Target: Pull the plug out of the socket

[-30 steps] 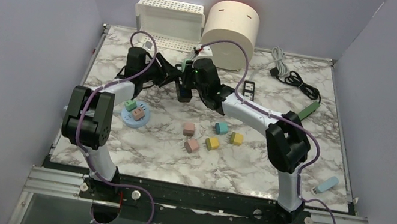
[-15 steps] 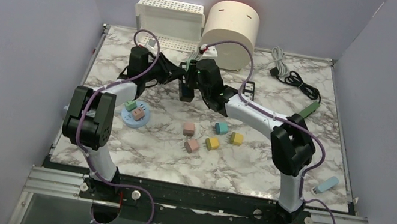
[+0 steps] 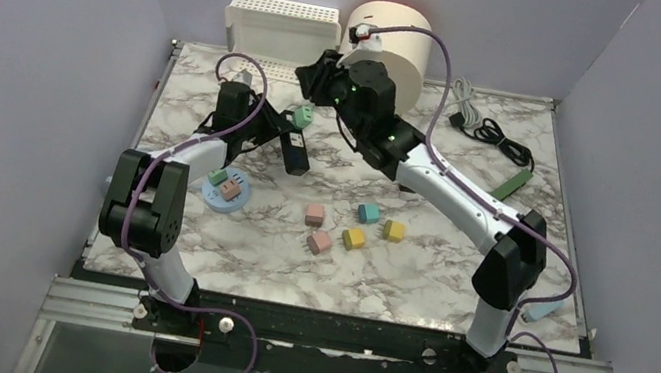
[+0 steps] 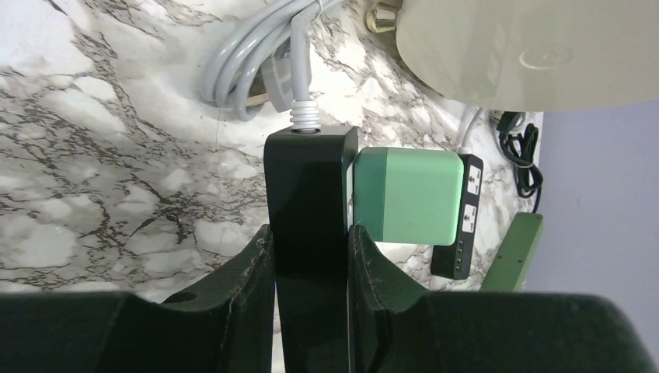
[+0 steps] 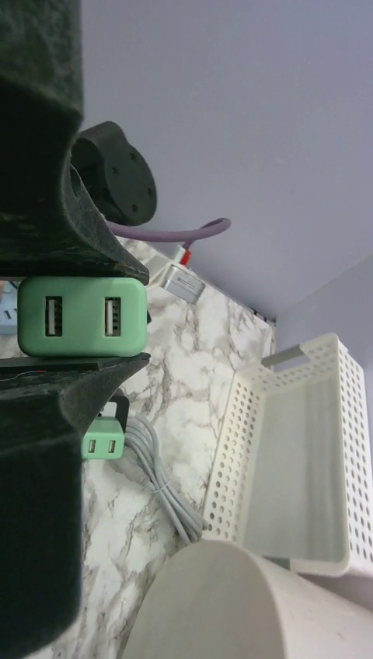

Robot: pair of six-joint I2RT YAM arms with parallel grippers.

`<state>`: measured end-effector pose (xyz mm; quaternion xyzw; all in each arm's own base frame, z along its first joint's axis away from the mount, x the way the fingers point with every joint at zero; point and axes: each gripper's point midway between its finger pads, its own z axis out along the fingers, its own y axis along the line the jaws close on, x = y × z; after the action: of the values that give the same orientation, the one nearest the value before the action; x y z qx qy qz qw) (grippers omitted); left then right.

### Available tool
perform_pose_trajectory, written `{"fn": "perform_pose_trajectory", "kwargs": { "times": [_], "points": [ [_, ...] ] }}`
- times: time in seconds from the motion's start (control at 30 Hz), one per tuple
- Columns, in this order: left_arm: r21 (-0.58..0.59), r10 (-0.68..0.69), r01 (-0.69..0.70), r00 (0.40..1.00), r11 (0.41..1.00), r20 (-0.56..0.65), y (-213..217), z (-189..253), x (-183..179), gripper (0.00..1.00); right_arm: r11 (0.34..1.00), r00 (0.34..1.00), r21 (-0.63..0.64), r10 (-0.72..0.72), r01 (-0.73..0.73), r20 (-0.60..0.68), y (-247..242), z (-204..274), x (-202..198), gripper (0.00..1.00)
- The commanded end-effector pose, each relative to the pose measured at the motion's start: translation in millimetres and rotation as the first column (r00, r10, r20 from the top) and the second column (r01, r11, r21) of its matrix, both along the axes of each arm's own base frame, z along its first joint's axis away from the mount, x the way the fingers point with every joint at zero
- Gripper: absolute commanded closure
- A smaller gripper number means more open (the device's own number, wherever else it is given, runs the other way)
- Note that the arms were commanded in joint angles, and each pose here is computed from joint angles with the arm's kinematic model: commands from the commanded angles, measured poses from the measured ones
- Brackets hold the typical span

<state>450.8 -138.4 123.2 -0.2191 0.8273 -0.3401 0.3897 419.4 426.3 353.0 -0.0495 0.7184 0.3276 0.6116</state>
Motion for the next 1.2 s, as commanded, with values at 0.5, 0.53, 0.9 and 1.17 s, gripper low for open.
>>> {"fn": "perform_pose_trajectory", "kwargs": {
  "times": [0.5, 0.53, 0.9, 1.17],
  "points": [
    [0.160, -0.104, 0.066, 0.966, 0.985, 0.238, 25, 75, 15, 1.00, 0.673, 0.539, 0.122, 0.676, -0.730, -0.502, -84, -192, -36, 0.99],
    [0.161, -0.101, 0.064, 0.966, 0.985, 0.237, 27, 75, 14, 1.00, 0.668, 0.528, 0.132, 0.679, -0.732, -0.509, -83, -197, -37, 0.98],
    [0.155, -0.117, 0.084, 0.969, 0.984, 0.218, 29, 66, 8, 1.00, 0.648, 0.424, 0.123, 0.618, -0.752, -0.662, -58, -275, -61, 0.94],
    [0.164, -0.119, 0.086, 0.971, 0.983, 0.207, 31, 62, 6, 1.00, 0.692, 0.461, 0.085, 0.561, -0.716, -0.687, -55, -298, -52, 0.75]
  ]
}}
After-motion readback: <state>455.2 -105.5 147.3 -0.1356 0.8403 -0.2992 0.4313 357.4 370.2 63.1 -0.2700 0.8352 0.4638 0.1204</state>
